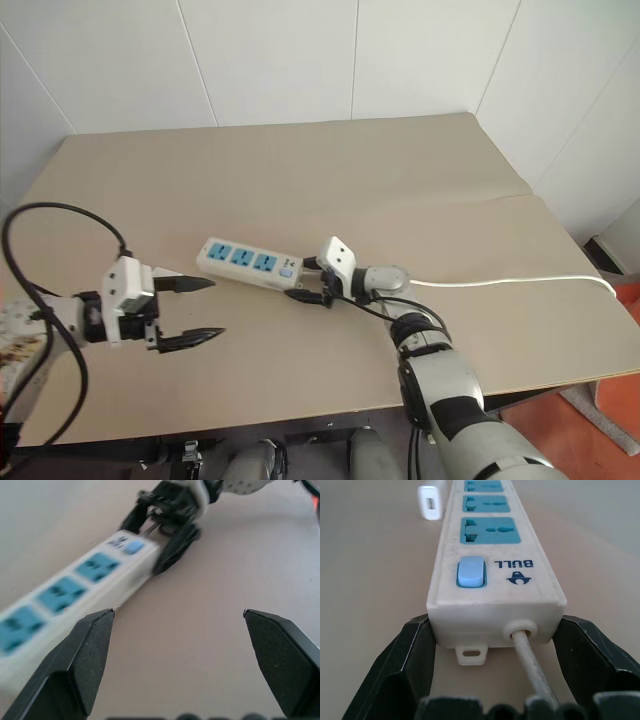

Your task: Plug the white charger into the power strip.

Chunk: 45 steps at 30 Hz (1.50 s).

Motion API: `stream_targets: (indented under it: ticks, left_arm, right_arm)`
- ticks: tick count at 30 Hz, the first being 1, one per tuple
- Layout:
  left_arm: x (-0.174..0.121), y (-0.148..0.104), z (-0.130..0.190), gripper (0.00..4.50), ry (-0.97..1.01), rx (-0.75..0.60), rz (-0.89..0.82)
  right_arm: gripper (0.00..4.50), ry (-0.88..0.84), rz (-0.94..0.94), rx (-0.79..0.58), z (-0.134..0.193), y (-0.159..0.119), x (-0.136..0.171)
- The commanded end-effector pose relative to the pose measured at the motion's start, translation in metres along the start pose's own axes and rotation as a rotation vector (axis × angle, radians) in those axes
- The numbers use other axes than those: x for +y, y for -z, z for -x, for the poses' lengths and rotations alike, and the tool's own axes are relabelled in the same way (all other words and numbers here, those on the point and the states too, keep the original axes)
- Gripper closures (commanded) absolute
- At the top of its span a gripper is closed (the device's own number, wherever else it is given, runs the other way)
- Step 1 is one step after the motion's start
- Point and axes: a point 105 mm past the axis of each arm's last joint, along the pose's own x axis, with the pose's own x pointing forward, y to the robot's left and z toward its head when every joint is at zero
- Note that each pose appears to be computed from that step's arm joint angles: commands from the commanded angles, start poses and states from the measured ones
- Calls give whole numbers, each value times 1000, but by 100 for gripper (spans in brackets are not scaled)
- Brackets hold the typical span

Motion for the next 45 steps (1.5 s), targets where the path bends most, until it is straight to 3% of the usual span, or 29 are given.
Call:
stream_targets:
  ticks: [1,10,18,26,28,30,37,45]
  left_arm:
    - [9,-4,7,0,-12,2,-45]
    - [15,-4,8,0,5,28,-70]
    - [26,9,27,0,61,188,-159]
    - [31,7,25,0,50,153,-159]
    - [29,7,25,0,58,148,-155]
    - [29,7,25,0,58,148,-154]
    - [30,9,28,0,52,165,-154]
    - [30,8,26,0,57,155,-151]
  right_arm:
    - [111,-86,48,1,10,1,10]
    - [111,-231,120,90,25,13,27]
    - [111,-295,55,181,31,25,31]
    - [111,-229,27,141,26,20,24]
    - [36,-242,-7,139,27,20,24]
    - [5,-260,-28,138,29,19,24]
    - [5,-224,-30,3,28,0,19]
    - [5,-204,-41,-14,16,1,21]
